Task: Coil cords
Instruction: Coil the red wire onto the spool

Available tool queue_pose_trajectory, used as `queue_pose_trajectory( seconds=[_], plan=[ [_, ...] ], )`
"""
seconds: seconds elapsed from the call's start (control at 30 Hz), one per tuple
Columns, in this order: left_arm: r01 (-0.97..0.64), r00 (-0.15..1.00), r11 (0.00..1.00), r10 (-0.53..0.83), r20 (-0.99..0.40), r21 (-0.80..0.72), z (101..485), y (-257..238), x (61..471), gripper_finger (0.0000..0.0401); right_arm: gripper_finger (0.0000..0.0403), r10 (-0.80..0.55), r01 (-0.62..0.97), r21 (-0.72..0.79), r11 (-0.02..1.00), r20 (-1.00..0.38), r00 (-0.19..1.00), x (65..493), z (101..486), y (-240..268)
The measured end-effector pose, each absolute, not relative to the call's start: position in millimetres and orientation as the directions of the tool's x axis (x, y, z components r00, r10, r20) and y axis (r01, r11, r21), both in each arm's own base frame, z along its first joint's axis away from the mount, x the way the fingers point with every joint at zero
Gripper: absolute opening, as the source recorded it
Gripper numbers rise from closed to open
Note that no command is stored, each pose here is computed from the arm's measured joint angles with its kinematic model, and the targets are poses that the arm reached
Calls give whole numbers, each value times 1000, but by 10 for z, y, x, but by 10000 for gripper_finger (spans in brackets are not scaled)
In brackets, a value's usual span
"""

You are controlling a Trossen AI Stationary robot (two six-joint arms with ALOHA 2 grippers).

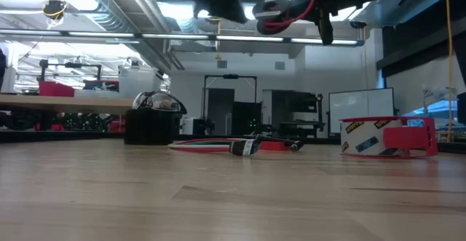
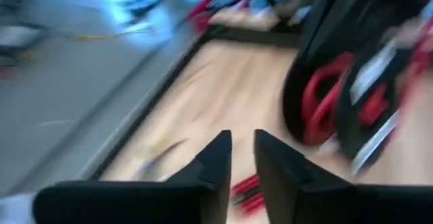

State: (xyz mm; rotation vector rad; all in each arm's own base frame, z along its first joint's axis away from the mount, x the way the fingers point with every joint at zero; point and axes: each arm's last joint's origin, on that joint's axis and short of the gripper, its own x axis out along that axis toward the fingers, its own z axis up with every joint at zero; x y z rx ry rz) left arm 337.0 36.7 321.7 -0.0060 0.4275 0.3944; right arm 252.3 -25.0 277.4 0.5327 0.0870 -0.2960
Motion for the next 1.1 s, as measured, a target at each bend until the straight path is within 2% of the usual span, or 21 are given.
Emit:
queue_pose_trajectory(
  seconds=[0.1,0.23,0.4,0.63,0.87,1.0,1.1],
  plan=[
    [-261,914,965,250,-319,9,3317,457,3406,84,1,-255,320,478,818,-196,947,2516,2735,-250],
    [-230,952,973,226,-208,6,3427,510,3431,88,1,-255,333,470,817,-224,941,2510,2708,-250],
    [-241,947,970,230,-223,-24,3415,534,3422,94,1,-255,338,467,817,-233,939,2508,2699,-249],
    [-160,968,971,120,-219,-175,3300,463,3562,148,1,-255,337,467,817,-232,939,2508,2700,-250],
    [-80,996,986,75,-39,-149,3386,369,3683,170,1,-255,338,467,817,-234,938,2508,2698,-250],
    [-65,998,980,67,4,-189,3436,377,3675,170,1,-255,338,467,817,-234,938,2508,2698,-250],
    [-11,1000,972,13,7,-235,3426,365,3687,170,1,-255,337,467,817,-231,939,2508,2700,-250]
  ],
)
